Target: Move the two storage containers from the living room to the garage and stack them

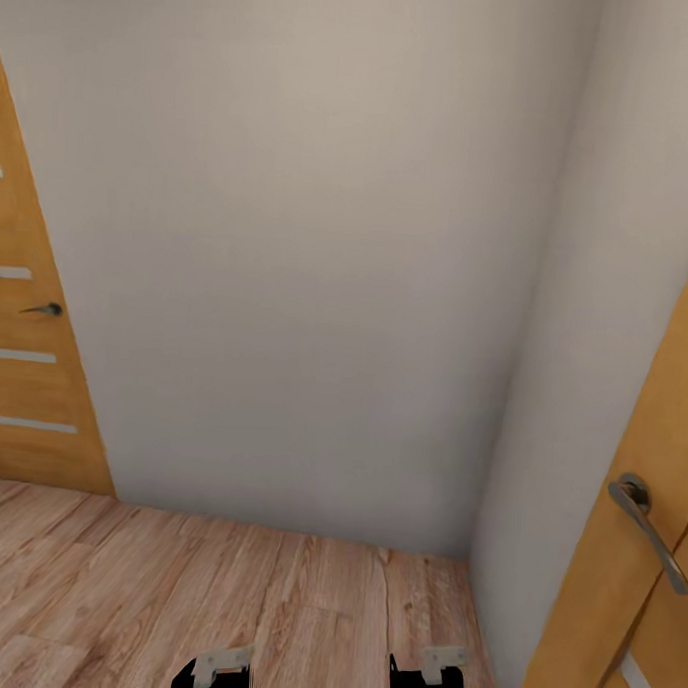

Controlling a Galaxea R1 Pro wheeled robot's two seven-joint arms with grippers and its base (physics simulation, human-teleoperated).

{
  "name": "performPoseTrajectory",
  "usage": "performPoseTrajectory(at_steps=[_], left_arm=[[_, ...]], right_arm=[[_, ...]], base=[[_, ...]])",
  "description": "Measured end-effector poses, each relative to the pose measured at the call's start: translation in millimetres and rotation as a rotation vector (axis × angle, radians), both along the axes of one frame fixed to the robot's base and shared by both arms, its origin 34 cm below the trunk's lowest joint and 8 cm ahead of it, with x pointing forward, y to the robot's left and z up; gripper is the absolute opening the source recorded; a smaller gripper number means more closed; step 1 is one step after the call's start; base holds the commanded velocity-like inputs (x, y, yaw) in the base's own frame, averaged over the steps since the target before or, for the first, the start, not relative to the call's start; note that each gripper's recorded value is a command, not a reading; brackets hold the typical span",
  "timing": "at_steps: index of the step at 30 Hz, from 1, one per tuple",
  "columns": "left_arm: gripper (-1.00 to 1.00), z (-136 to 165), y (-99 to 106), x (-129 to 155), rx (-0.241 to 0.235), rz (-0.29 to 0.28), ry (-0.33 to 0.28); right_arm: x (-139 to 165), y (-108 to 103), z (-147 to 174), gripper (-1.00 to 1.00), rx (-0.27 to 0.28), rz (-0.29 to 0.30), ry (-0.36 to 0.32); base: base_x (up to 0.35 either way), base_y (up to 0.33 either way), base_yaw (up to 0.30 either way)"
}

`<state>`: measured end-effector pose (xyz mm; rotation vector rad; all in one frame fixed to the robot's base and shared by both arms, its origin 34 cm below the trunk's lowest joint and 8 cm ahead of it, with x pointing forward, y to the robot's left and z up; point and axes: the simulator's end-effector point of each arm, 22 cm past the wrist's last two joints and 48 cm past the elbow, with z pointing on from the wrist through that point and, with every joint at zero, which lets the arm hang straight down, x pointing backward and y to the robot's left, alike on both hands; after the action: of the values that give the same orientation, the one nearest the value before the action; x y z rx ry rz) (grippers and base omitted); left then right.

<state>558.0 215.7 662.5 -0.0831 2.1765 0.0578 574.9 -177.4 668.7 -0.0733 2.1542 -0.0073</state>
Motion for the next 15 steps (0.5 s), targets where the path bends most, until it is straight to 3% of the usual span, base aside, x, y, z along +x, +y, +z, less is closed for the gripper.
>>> performPoseTrajectory(at_steps=[15], left_arm=[[1.0, 0.1, -0.2, 0.0, 0.0, 0.0, 0.0]], right_arm=[[-0.1, -0.1, 0.0, 1.0, 0.0, 0.0, 0.0]], base=[[0.0, 0.0, 0.263]])
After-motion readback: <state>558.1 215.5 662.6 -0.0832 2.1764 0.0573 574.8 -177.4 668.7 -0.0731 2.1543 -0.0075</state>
